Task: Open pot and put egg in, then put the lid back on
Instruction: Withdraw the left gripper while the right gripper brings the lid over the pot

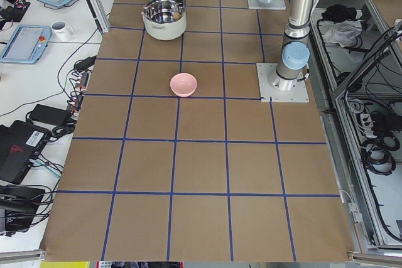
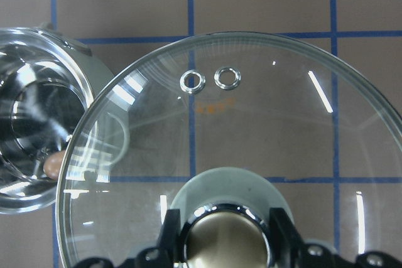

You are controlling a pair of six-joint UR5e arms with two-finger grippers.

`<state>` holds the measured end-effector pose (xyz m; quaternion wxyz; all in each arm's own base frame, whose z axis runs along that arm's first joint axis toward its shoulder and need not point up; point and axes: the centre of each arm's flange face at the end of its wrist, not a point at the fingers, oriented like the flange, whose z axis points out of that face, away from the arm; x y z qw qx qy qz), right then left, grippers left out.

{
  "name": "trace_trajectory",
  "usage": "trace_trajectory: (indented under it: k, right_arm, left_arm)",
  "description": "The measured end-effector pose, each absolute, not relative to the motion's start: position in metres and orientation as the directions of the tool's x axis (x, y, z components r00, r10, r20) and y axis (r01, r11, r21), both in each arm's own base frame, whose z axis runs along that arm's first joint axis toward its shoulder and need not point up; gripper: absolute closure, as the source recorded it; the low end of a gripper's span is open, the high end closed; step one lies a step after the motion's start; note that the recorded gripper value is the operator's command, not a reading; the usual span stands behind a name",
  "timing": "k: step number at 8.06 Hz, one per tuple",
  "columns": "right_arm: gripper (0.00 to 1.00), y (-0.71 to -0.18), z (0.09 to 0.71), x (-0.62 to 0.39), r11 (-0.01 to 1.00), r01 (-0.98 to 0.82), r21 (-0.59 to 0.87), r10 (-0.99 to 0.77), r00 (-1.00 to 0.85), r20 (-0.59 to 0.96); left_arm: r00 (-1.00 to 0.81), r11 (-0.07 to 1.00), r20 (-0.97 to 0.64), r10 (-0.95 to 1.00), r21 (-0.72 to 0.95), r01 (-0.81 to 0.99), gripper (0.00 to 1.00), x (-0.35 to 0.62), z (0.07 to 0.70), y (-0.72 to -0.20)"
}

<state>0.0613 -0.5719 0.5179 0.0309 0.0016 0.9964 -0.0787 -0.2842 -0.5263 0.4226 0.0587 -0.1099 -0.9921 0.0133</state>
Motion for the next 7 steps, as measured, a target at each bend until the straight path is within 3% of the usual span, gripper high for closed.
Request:
trace_trajectory:
  k: [2, 7]
  right_arm:
    - [1.0, -0.58, 0.514, 0.116, 0.977, 0.071, -0.199, 0.055, -0.995, -0.086]
    - [1.0, -0.604, 0.454, 0.254, 0.948, 0.195, -0.25, 0.152, -0.972, -0.181]
  left_arm:
    - [-0.983, 0.985, 0.095, 0.157, 0.062, 0.163, 0.0, -0.228, 0.449, -0.51]
    - [-0.997, 0.99, 0.014, 0.078, 0.116, 0.079, 0.0, -0.158, 0.486, -0.486]
